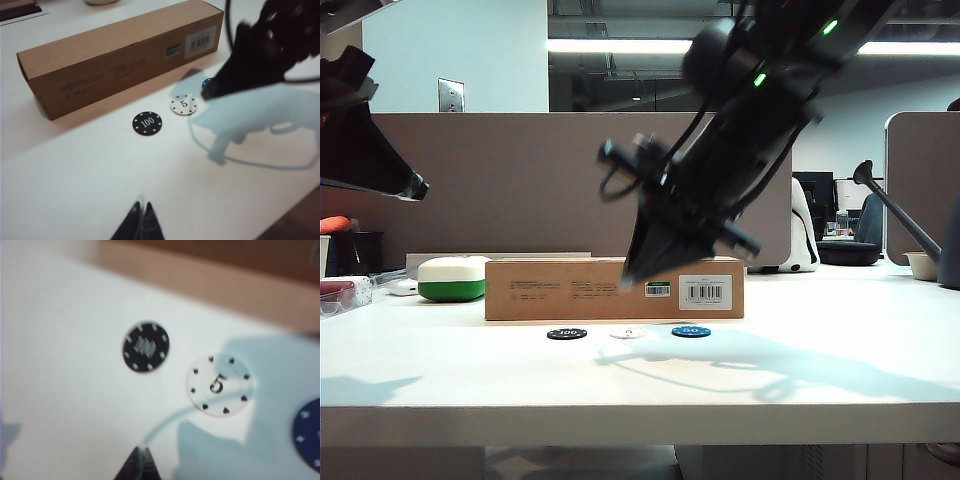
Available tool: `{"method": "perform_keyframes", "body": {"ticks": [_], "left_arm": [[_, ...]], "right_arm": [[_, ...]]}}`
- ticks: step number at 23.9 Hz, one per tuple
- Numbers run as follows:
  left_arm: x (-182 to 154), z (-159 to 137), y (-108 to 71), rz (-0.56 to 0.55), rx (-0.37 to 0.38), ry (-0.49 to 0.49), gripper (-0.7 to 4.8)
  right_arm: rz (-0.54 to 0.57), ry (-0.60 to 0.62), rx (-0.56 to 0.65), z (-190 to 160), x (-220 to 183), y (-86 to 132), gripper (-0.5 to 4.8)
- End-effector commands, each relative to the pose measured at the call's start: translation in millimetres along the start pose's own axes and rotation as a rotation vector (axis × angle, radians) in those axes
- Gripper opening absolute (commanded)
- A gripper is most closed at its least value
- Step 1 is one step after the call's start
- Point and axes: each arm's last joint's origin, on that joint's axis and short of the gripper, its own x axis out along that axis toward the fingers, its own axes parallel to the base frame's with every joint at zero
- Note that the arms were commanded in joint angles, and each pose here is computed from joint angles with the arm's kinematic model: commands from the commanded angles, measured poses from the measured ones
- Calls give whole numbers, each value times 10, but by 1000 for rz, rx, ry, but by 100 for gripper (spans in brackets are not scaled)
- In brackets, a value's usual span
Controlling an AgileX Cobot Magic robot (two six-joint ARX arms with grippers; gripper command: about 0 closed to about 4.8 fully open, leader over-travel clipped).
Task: Push the chip with the lowest value in the row forward next to the rectangular box.
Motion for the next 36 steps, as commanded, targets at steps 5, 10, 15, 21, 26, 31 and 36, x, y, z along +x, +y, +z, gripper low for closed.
{"method": "perform_keyframes", "body": {"ticks": [5,10,15,21,26,31,36], "left_arm": [[-7,35,4,2,-1,-20,-5],[-6,35,4,2,-1,-20,-5],[-6,35,4,2,-1,-20,-5],[-6,35,4,2,-1,-20,-5],[-6,35,4,2,-1,-20,-5],[-6,35,4,2,-1,-20,-5],[-6,35,4,1,-1,-20,-5]], "right_arm": [[-103,48,5,-27,163,-58,-7],[-124,54,-21,-39,183,-75,-7],[-130,73,-25,-75,248,-83,-7],[-133,59,-35,-85,326,-87,-7],[-180,69,-34,-123,398,-122,-7],[-192,57,-38,-117,409,-126,-7],[-221,33,-38,-101,410,-132,-7]]}}
